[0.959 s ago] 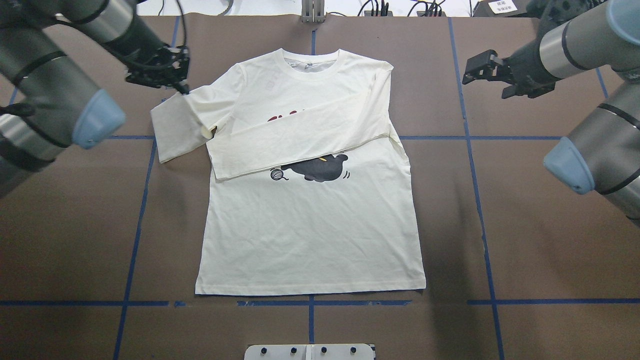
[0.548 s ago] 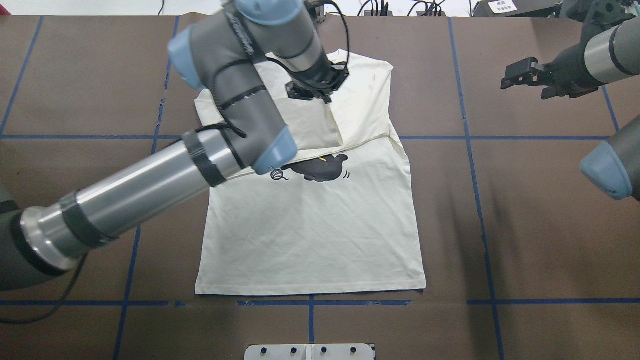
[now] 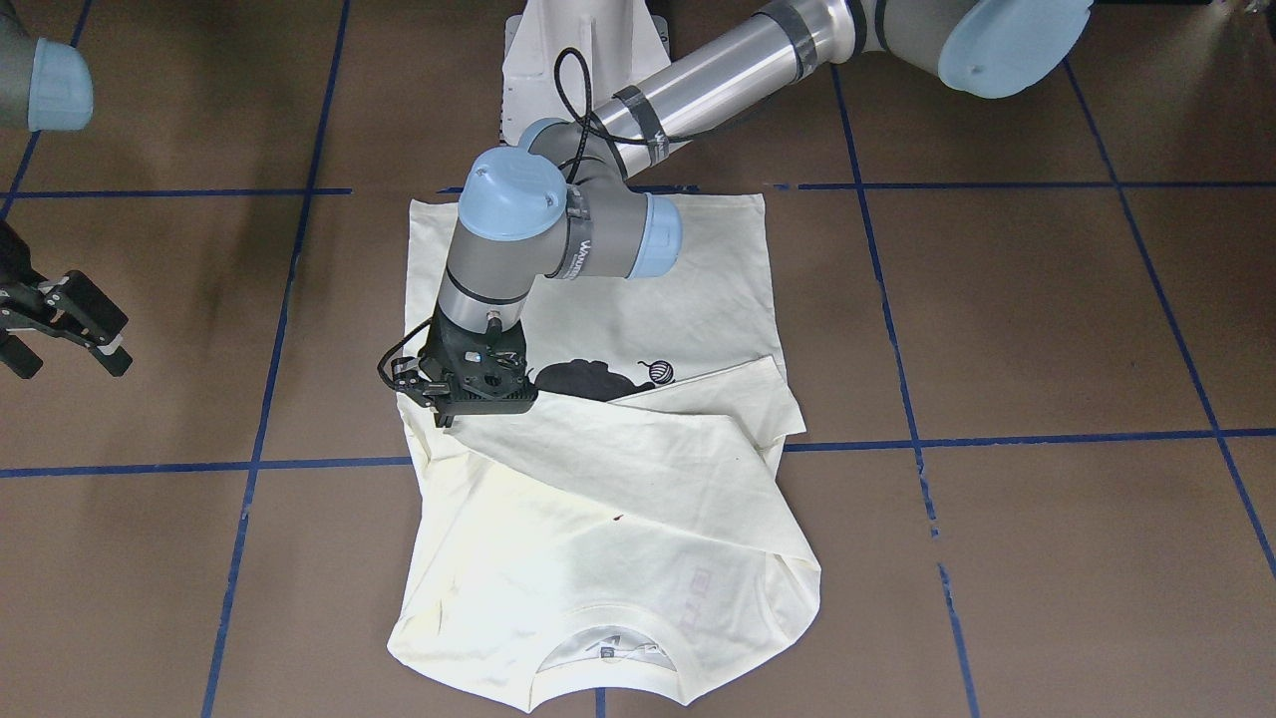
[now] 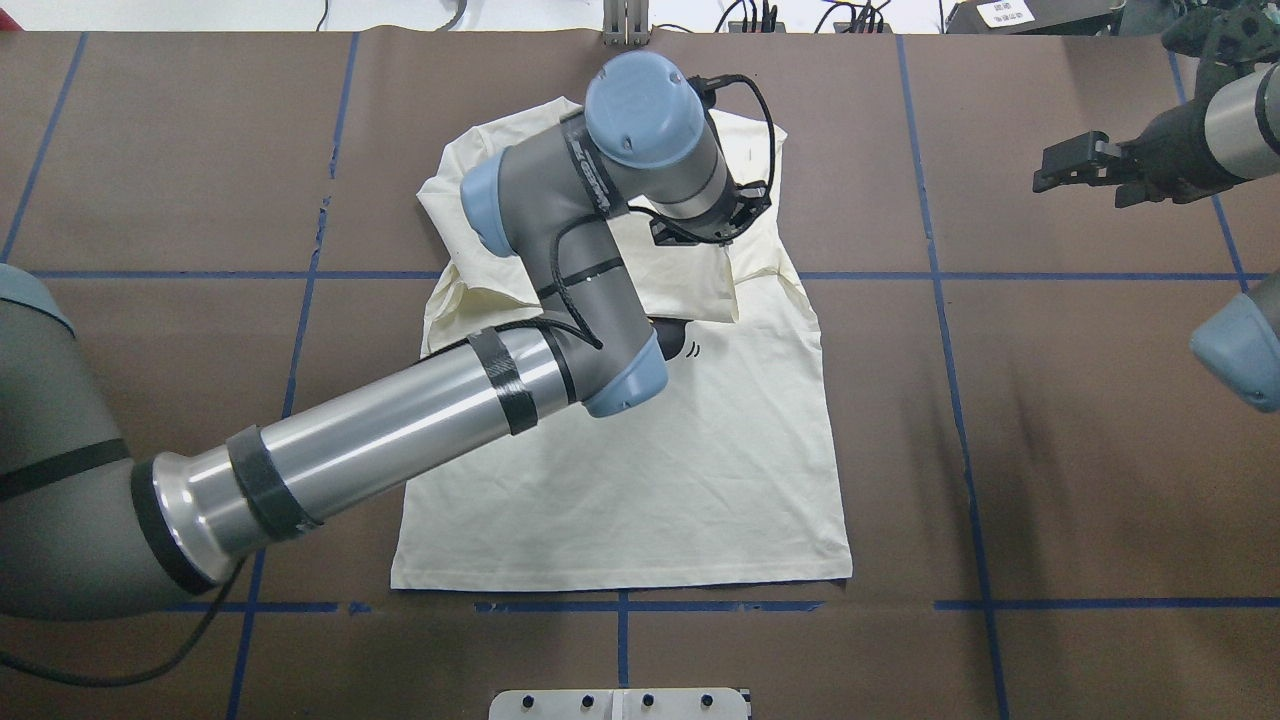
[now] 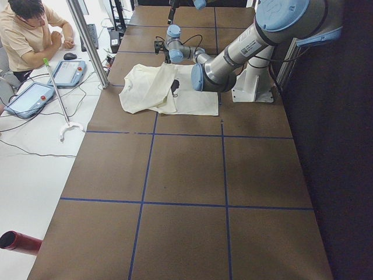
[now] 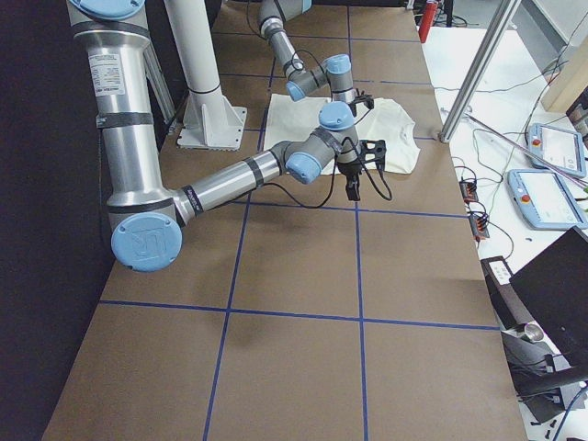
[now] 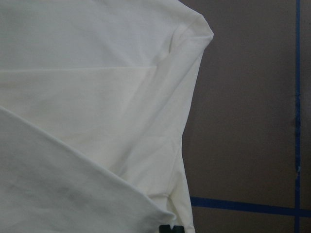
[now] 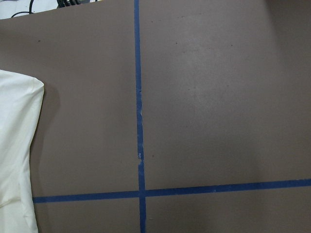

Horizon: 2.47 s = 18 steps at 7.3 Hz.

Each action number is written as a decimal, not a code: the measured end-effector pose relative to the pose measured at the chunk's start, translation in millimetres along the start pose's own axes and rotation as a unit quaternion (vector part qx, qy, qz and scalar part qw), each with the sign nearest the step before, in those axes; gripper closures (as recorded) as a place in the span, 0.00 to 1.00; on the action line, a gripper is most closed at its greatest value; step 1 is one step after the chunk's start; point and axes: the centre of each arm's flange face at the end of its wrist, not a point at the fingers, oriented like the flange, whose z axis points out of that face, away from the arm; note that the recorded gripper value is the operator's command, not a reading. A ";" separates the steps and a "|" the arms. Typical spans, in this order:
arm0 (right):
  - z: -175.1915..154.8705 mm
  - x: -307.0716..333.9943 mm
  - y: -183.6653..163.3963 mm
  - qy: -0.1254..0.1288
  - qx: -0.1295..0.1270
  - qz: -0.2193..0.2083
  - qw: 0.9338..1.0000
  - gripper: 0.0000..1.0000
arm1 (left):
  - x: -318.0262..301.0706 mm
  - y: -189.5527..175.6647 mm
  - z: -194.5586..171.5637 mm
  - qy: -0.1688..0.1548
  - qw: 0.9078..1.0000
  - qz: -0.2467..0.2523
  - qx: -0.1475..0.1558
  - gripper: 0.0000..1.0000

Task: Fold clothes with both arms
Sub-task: 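Fold the other sleeve across the shirt with the left gripper, then release the sleeve and move both grippers to the shirt hem corners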

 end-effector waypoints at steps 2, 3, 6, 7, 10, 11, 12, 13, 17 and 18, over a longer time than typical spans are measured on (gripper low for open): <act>-0.8 2.3 2.0 0.001 -0.001 0.003 1.000 0.00 | 8.6 7.8 9.5 0.021 1.000 -0.016 0.008 0.40; -0.8 2.5 2.3 0.001 -0.001 0.004 1.000 0.00 | 9.4 8.5 10.7 0.029 0.999 -0.018 0.011 0.38; 5.2 -5.6 11.1 -0.002 -0.010 0.005 1.000 0.00 | 20.6 -7.3 -16.4 0.054 0.997 -0.044 0.014 0.38; 17.0 -21.9 27.0 -0.008 -0.023 0.016 1.000 0.00 | 2.5 -17.1 -31.9 0.044 0.998 -0.052 0.007 0.39; 53.7 -115.9 126.8 -0.033 -0.045 0.095 0.994 0.06 | -136.1 -42.5 -112.4 0.023 0.999 -0.023 0.000 0.41; 62.5 -148.6 180.2 -0.033 -0.041 0.117 0.992 0.08 | -179.1 -48.7 -140.7 0.017 1.000 -0.001 -0.005 0.41; 70.3 -171.2 236.4 -0.028 -0.036 0.136 0.990 0.08 | -213.0 -50.2 -160.0 0.012 1.000 0.012 -0.008 0.41; 78.1 -187.1 287.5 -0.017 -0.023 0.151 0.988 0.10 | -234.3 -49.9 -169.3 0.006 1.000 0.018 -0.009 0.41; 87.0 -206.8 393.1 0.016 0.004 0.171 0.985 0.27 | -252.8 -49.9 -171.5 -0.002 1.000 0.017 -0.009 0.40; 89.3 -204.4 396.4 0.024 0.008 0.169 0.985 0.28 | -253.1 -49.1 -170.8 -0.003 1.000 0.016 -0.010 0.40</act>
